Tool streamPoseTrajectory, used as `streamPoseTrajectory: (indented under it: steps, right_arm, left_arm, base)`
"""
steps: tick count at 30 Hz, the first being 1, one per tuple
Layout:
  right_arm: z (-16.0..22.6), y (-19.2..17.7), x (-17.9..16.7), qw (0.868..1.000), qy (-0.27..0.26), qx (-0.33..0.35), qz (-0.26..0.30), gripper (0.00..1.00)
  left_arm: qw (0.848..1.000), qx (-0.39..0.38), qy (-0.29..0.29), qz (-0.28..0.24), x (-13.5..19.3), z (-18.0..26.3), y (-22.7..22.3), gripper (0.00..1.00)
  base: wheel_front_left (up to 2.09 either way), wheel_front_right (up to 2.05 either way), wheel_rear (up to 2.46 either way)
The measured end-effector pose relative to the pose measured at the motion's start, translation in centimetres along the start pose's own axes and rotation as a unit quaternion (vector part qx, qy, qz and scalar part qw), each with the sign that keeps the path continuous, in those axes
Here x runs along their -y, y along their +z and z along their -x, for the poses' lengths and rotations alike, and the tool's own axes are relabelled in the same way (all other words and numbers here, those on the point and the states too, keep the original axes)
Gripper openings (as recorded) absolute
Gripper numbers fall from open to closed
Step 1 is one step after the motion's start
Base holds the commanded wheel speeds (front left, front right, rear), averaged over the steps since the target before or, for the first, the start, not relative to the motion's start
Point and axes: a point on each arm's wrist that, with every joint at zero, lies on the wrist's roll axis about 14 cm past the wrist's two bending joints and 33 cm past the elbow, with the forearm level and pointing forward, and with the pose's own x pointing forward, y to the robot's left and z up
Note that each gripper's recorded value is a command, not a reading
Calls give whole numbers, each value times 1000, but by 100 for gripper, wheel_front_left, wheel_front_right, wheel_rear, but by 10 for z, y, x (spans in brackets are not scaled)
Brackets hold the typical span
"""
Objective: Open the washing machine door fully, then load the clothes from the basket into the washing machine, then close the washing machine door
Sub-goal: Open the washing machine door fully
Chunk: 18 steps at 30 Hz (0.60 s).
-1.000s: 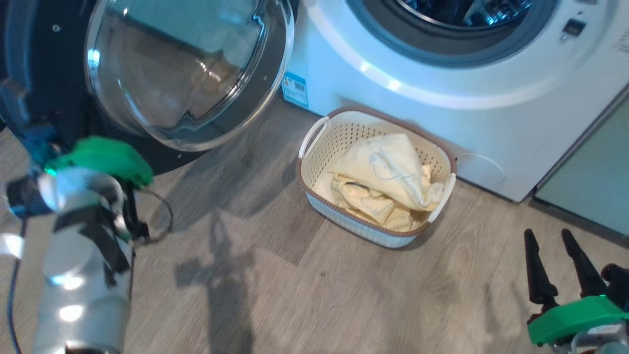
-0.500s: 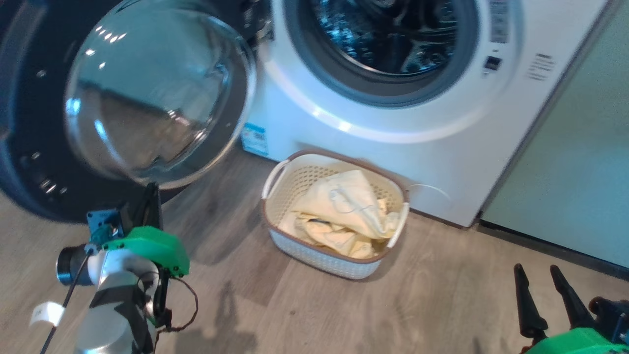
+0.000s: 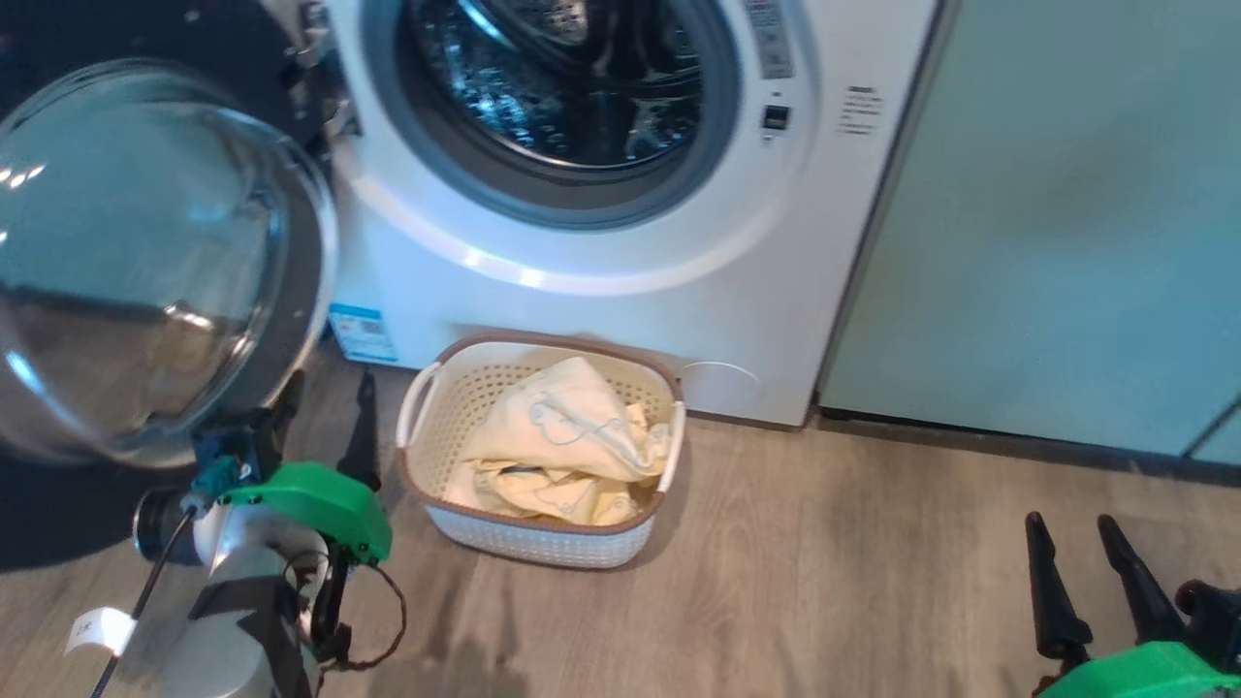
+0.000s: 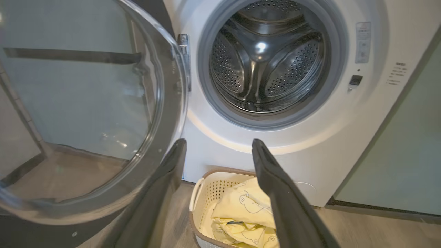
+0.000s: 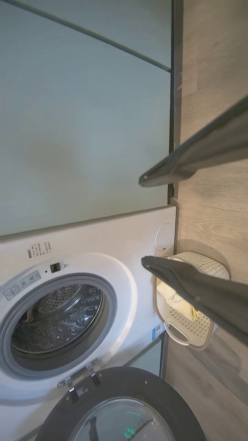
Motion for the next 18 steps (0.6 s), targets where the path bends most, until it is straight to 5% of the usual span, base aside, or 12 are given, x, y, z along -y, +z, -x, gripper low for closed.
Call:
streamPoseTrajectory:
  steps: [18]
  right_arm:
    - [30,27,42,996,-73,46,14,100]
  left_arm:
    - [997,-19,-74,-1,51,-11,-15,100]
  base:
    - [0,0,0]
